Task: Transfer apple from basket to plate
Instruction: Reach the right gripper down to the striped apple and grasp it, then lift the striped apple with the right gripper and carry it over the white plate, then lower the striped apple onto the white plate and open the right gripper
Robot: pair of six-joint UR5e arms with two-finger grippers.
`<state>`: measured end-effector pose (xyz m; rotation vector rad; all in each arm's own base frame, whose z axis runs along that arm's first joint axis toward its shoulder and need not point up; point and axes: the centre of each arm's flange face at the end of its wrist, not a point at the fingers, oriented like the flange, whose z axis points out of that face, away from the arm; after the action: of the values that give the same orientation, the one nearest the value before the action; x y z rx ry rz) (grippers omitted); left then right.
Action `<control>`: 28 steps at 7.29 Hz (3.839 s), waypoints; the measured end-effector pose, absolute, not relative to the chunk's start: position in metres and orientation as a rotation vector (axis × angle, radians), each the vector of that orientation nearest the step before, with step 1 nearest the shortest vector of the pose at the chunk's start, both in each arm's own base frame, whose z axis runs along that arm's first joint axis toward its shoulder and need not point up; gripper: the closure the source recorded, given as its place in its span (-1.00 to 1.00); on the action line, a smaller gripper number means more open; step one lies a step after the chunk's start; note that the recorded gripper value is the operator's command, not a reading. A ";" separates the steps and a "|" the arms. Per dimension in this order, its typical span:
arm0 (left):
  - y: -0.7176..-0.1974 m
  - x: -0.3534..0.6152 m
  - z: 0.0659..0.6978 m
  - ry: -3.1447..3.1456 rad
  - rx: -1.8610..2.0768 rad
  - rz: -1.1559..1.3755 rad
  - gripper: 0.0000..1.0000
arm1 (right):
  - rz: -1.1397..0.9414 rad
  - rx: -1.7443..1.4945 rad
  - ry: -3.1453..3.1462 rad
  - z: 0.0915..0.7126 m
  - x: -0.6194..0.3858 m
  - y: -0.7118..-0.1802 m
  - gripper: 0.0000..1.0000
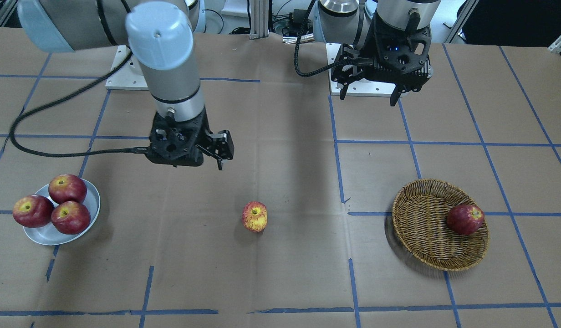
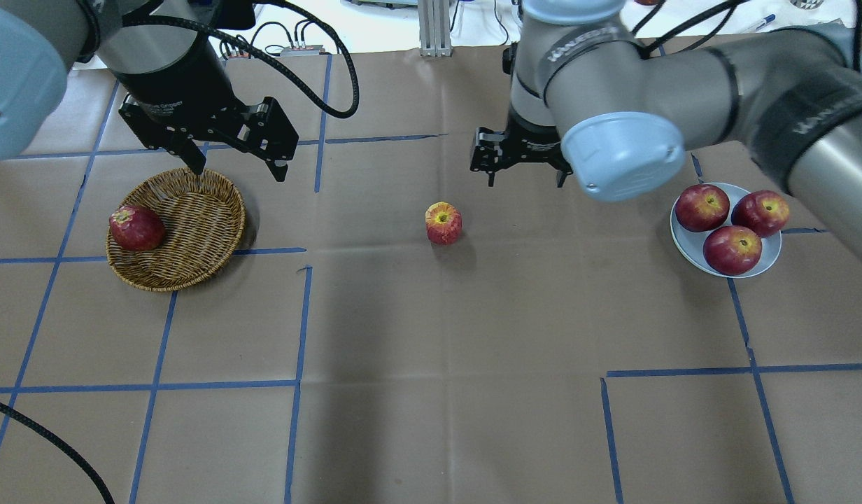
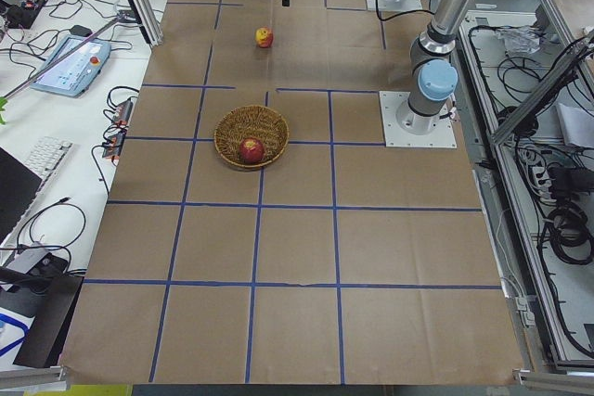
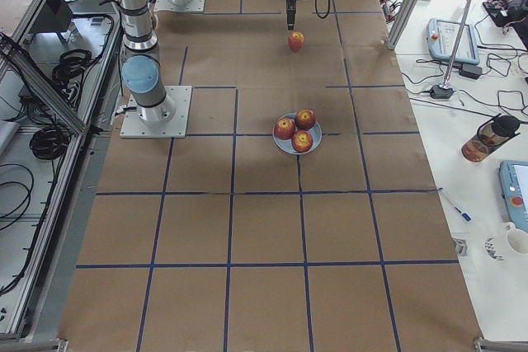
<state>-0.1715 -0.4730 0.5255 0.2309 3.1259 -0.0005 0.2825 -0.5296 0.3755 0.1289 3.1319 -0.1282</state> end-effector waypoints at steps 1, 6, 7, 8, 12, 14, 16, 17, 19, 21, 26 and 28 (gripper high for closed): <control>-0.473 -0.171 0.526 3.126 0.231 -0.001 -0.98 | -0.128 0.154 3.127 0.359 0.317 -0.543 -1.00; -0.471 -0.171 0.528 3.123 0.232 -0.006 -0.98 | -0.108 0.165 3.128 0.249 0.377 -0.576 -1.00; -0.471 -0.171 0.527 3.125 0.232 -0.004 -0.98 | -0.117 0.160 3.128 0.231 0.375 -0.573 -1.00; -0.472 -0.172 0.526 3.129 0.232 -0.001 -0.98 | -0.125 0.156 3.133 0.217 0.373 -0.569 -1.00; -0.471 -0.173 0.521 3.135 0.235 0.013 -0.98 | -0.100 0.171 3.146 0.175 0.371 -0.563 -0.55; -0.470 -0.173 0.520 3.138 0.235 0.016 -0.98 | -0.140 0.171 3.135 0.179 0.371 -0.567 -0.25; -0.470 -0.173 0.520 3.138 0.235 0.018 -0.98 | -0.169 0.169 3.125 0.190 0.369 -0.570 -0.25; -0.470 -0.173 0.520 3.138 0.236 0.018 -0.98 | -0.189 0.173 3.119 0.204 0.365 -0.571 -0.26; -0.470 -0.173 0.520 3.138 0.236 0.018 -0.98 | -0.215 0.166 3.119 0.245 0.331 -0.578 -0.26; -0.470 -0.173 0.519 3.138 0.235 0.019 -0.98 | -0.185 0.111 3.150 0.289 0.243 -0.596 -0.27; -0.470 -0.173 0.519 3.138 0.233 0.019 -0.98 | -0.094 -0.163 3.185 0.308 -0.018 -0.579 -0.26; -0.470 -0.173 0.519 3.139 0.233 0.019 -0.98 | -0.022 -0.209 3.166 0.286 -0.095 -0.557 -0.27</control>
<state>-0.1734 -0.4703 0.5195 0.2330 3.1385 0.0186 -0.0947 -0.5570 0.2861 -0.2086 3.1659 -0.0218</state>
